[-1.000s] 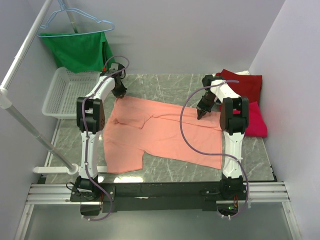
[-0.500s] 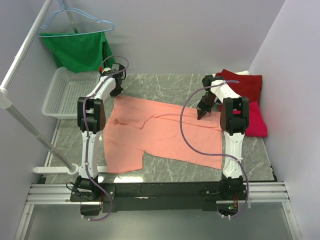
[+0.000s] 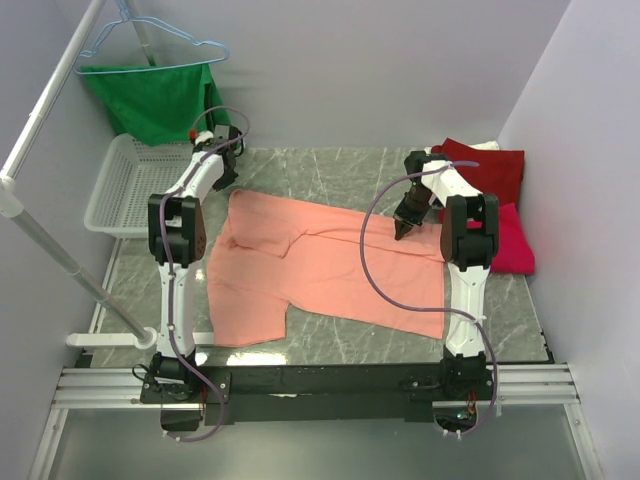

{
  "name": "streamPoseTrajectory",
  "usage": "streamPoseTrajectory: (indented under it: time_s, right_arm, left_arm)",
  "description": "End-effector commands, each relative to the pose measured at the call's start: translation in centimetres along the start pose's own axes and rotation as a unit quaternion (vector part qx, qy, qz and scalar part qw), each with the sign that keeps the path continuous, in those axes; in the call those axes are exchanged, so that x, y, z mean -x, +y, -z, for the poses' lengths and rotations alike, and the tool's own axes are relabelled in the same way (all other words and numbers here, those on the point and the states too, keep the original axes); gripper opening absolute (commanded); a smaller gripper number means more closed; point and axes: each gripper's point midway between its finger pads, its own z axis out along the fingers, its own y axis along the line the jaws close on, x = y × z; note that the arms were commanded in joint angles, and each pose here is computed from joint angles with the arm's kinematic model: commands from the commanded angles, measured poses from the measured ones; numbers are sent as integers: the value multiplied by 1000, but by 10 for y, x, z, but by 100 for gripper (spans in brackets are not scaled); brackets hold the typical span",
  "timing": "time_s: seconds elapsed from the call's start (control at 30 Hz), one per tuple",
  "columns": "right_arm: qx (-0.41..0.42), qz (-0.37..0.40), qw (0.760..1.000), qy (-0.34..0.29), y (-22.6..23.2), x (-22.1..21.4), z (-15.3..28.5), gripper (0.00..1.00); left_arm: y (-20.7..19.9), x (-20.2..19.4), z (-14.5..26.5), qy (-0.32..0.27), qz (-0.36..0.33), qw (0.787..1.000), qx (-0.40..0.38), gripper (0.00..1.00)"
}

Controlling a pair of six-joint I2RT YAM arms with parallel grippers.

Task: Fold and stack the t-shirts
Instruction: Fold the tshirt

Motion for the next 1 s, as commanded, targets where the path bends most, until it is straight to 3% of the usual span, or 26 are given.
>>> streamPoseTrajectory:
  time_s: [0.0, 0.13, 0.5, 0.97]
  right_arm:
    - [-39, -8, 999, -11, -21, 4, -5, 0]
    - [-38, -8, 999, -10, -21, 3, -6, 0]
    - [-34, -13, 999, -11, -20, 4, -4, 0]
    - [-27, -22, 999, -10, -13, 6, -3, 0]
  left_arm:
    - [-33, 21, 42, -16, -13, 996, -91, 25]
    - [-40, 6, 39, 10, -27, 995, -97, 32]
    - [-50, -7, 33, 27, -38, 993, -107, 33]
    - [-33, -45, 7, 53, -98, 992, -53, 32]
